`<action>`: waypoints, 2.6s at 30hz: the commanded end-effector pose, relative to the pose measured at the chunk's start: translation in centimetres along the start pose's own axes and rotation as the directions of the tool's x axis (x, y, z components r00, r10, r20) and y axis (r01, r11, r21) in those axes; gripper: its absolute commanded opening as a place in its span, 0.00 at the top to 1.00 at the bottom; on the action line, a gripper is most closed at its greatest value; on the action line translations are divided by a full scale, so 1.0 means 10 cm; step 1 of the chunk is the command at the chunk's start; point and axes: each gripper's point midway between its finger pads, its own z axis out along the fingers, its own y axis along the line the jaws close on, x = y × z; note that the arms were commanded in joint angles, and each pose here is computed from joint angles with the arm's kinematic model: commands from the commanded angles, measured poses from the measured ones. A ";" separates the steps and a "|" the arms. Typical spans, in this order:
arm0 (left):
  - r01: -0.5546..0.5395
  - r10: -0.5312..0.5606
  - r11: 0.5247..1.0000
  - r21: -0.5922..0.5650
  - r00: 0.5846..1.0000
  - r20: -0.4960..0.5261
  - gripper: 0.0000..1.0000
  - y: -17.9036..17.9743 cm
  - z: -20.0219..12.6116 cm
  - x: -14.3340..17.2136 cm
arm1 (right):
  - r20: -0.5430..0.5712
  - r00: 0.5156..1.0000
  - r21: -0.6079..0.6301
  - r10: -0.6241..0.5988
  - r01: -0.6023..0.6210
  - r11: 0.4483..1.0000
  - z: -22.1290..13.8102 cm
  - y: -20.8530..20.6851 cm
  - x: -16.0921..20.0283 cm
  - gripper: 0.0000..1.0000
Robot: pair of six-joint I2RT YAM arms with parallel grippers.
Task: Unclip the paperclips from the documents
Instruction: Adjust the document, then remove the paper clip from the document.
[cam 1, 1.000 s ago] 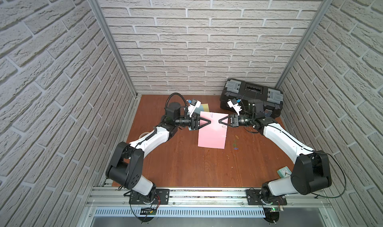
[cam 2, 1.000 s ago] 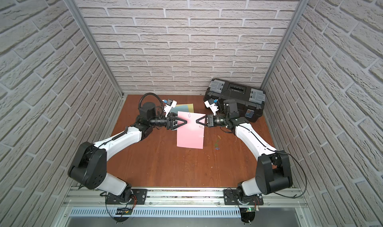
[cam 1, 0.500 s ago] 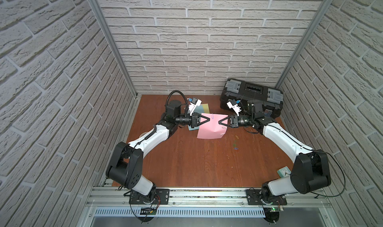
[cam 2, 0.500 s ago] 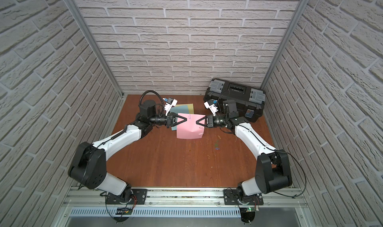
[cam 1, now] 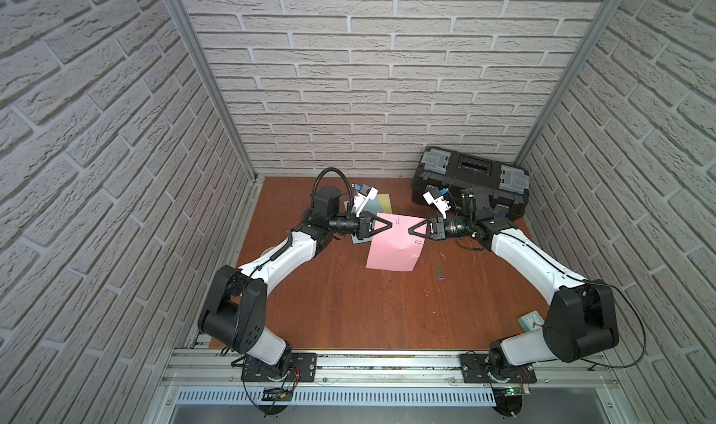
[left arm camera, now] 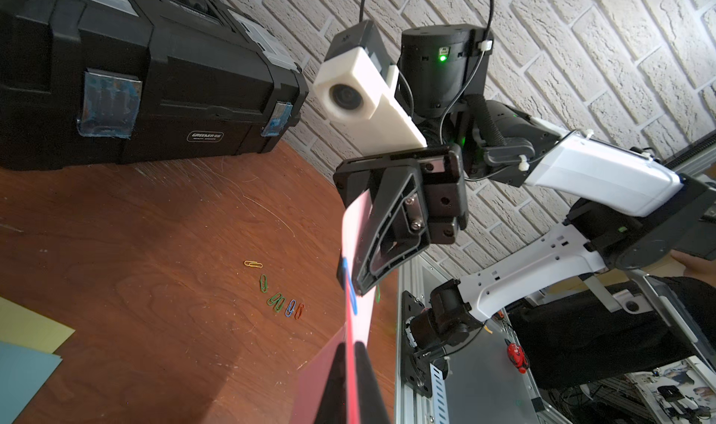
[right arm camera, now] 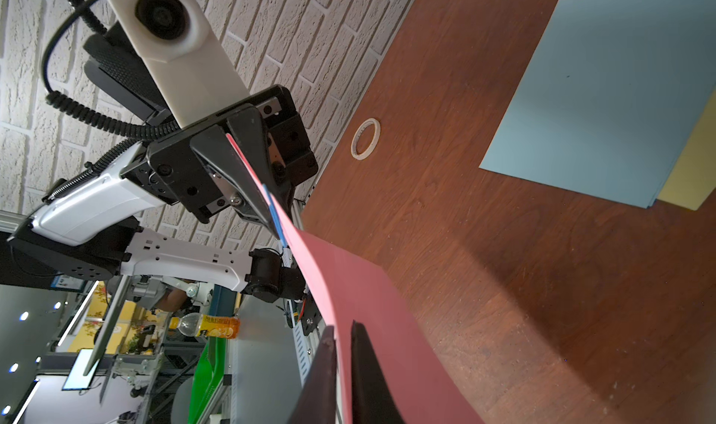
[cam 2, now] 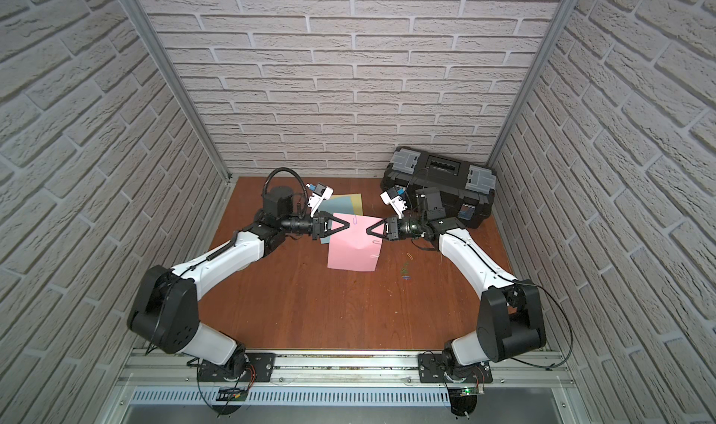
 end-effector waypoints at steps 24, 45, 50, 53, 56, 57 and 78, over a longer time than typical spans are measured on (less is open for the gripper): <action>-0.117 0.100 0.989 -0.087 0.978 -0.183 1.00 -0.27 -0.38 0.30 | -0.108 0.920 0.115 -0.377 0.388 0.914 -0.16 0.35 -0.08 0.31; -0.103 0.097 0.995 -0.010 0.966 -0.239 1.00 -0.50 -0.50 0.47 | -0.227 0.756 -0.247 -0.613 0.565 0.788 0.51 0.85 0.16 0.45; -0.101 0.096 0.995 -0.008 0.967 -0.238 1.00 -0.49 -0.50 0.48 | -0.233 0.763 -0.300 -0.603 0.534 0.791 0.61 0.89 0.24 0.50; -0.100 0.095 0.995 -0.009 0.966 -0.239 1.00 -0.49 -0.50 0.49 | -0.240 0.767 -0.320 -0.595 0.516 0.794 0.64 0.89 0.28 0.56; -0.102 0.096 0.995 -0.012 0.967 -0.236 1.00 -0.49 -0.51 0.48 | -0.243 0.771 -0.334 -0.589 0.503 0.797 0.65 0.90 0.31 0.63; -0.100 0.094 0.995 -0.013 0.967 -0.237 1.00 -0.48 -0.51 0.49 | -0.243 0.772 -0.337 -0.588 0.501 0.797 0.65 0.90 0.31 0.65; -0.086 0.079 0.996 -0.019 0.966 -0.245 1.00 -0.45 -0.51 0.51 | -0.243 0.787 -0.362 -0.567 0.469 0.806 0.65 0.90 0.32 0.92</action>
